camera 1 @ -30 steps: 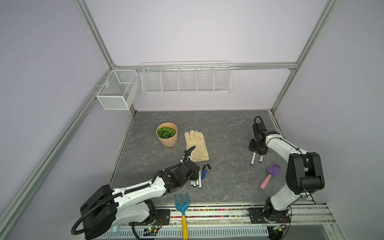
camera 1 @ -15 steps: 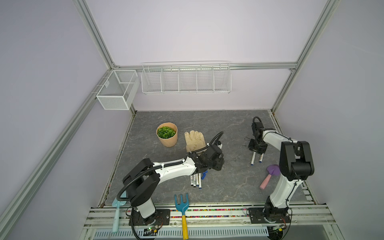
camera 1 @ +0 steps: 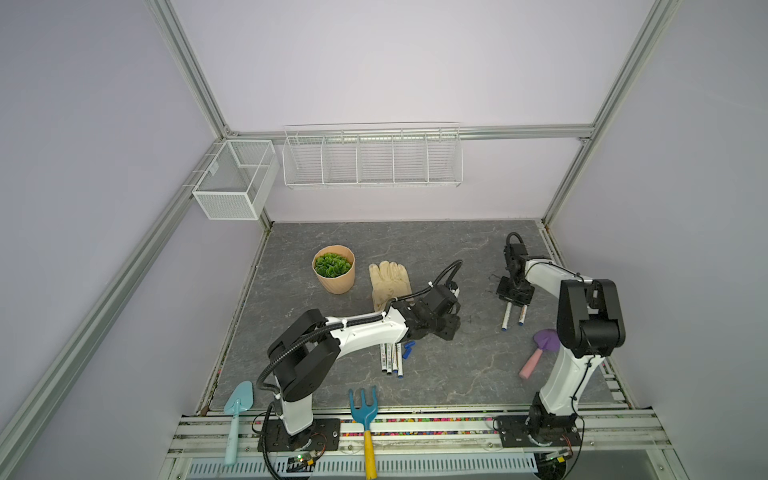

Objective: Insert the pens into the pen caps

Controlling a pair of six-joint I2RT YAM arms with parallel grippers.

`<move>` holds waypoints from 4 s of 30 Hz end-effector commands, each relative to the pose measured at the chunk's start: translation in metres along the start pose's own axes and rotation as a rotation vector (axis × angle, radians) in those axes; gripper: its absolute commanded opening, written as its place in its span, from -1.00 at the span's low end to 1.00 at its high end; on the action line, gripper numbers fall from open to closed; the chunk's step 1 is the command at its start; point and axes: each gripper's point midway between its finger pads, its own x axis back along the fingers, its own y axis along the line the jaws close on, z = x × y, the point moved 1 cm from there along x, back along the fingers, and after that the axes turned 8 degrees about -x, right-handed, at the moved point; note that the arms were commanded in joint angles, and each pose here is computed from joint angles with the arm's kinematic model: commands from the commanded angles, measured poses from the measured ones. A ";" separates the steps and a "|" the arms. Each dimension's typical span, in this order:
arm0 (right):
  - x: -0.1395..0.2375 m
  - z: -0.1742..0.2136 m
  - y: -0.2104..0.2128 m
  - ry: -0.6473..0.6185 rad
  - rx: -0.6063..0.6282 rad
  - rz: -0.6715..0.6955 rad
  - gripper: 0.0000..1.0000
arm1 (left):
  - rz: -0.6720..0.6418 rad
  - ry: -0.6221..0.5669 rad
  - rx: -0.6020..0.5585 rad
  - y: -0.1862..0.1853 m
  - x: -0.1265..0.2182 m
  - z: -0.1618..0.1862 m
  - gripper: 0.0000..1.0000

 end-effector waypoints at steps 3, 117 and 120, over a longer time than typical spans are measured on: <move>-0.016 0.012 -0.003 0.049 -0.019 -0.010 -0.47 | -0.005 0.019 -0.005 0.000 0.002 0.007 0.13; 0.028 0.152 0.054 0.385 0.070 -0.282 -0.54 | -0.014 -0.102 -0.114 -0.018 0.036 0.020 -1.00; 0.029 0.153 0.053 0.391 0.066 -0.281 -0.39 | -0.015 -0.115 -0.090 -0.015 0.039 0.025 -1.00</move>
